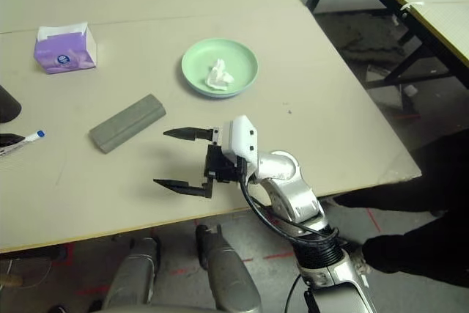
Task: Organize and tidy the items on the table.
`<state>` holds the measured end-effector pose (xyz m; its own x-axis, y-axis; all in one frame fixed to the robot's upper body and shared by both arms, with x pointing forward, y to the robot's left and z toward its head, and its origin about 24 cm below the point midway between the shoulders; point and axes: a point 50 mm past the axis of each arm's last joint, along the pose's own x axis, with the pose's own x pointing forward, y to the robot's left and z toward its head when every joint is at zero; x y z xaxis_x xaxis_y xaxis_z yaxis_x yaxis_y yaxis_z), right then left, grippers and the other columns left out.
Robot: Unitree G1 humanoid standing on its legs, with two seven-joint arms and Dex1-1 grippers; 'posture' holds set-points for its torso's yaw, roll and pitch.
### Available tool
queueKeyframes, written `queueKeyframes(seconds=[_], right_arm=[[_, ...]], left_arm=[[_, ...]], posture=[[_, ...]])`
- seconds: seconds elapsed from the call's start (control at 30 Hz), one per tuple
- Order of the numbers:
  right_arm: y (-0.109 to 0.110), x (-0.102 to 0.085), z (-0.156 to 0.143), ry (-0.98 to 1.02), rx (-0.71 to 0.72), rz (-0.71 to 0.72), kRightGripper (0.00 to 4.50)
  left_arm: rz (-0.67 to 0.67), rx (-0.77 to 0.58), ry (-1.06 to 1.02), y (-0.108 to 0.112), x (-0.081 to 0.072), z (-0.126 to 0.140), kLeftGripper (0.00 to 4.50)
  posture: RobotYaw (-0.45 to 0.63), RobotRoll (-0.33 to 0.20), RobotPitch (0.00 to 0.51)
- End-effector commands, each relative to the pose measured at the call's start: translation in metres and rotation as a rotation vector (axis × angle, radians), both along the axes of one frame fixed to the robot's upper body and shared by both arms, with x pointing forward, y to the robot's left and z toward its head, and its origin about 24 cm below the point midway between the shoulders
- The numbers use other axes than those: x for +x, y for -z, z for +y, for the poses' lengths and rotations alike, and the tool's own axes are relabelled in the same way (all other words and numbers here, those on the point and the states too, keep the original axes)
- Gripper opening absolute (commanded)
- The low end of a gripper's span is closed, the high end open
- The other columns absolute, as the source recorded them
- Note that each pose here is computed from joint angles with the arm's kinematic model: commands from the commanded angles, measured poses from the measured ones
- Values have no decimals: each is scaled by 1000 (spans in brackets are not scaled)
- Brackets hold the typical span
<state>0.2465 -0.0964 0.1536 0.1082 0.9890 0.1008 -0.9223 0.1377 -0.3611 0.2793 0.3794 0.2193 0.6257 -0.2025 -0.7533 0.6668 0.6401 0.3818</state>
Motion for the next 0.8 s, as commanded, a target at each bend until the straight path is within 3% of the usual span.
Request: queueKeyframes(seconds=[0.03, 0.4, 0.5, 0.8], right_arm=[[1, -5, 2, -6, 0, 0, 4500], [-1, -4, 2, -5, 3, -6, 4500], [-3, -3, 2, -6, 3, -12, 4500], [-12, 3, 1, -2, 4, -44, 4500]], left_arm=[[91, 34, 0, 1, -6, 6, 4488], [128, 81, -12, 2, -13, 16, 4431], [102, 72, -21, 3, -13, 17, 3847], [50, 61, -38, 9, -17, 19, 681]], posture=[[-127, 0, 294], [-121, 0, 282], [-119, 0, 279], [-107, 0, 255]])
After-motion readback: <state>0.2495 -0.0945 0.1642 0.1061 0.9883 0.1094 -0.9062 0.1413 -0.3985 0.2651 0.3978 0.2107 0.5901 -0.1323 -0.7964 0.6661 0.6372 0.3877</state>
